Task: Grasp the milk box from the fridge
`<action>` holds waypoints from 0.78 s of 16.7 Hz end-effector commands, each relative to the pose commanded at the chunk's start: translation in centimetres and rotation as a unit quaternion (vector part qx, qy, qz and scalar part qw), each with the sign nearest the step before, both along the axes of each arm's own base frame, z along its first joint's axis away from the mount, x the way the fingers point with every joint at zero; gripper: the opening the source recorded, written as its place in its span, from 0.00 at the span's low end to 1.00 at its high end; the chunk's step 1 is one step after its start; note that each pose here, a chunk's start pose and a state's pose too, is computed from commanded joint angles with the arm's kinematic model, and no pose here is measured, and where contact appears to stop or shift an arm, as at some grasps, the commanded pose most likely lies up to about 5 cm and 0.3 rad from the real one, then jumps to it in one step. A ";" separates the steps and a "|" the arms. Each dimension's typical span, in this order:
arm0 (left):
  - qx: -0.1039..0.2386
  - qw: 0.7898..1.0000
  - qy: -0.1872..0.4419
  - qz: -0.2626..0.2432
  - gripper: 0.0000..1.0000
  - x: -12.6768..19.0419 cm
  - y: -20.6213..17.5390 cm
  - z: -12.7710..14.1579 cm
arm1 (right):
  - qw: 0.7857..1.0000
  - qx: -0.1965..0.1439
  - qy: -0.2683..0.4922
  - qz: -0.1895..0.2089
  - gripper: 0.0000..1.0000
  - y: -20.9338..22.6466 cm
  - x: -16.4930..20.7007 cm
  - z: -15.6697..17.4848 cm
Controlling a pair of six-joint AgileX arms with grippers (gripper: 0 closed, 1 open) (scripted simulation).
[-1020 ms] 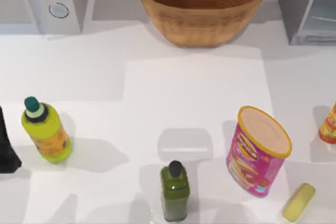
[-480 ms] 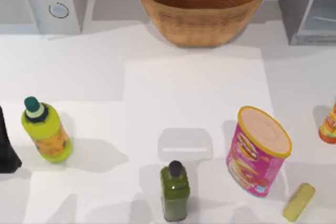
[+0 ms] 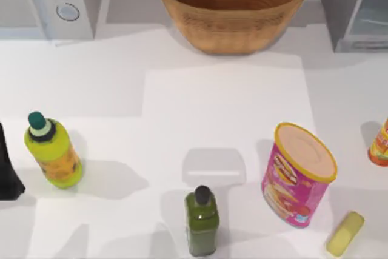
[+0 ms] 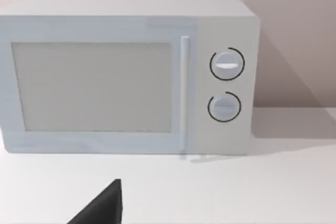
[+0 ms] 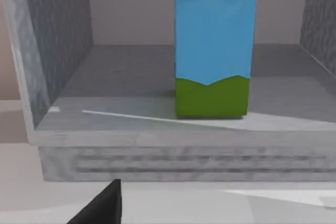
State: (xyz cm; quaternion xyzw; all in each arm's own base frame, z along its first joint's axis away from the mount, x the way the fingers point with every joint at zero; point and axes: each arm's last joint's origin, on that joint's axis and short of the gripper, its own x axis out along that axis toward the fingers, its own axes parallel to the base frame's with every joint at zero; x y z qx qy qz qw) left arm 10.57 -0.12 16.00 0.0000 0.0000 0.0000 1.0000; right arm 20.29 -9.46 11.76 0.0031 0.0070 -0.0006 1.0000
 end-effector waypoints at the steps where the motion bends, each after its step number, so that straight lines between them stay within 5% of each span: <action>1: 0.000 1.000 0.000 0.000 1.00 0.0 0.0 0.0 | 1.000 -0.001 -0.003 0.000 1.00 -0.3 0.1 -0.3; 13: 0.000 1.000 0.000 0.000 1.00 0.0 0.0 0.0 | 1.000 -0.004 -0.004 -0.002 1.00 -1.4 3.0 -0.9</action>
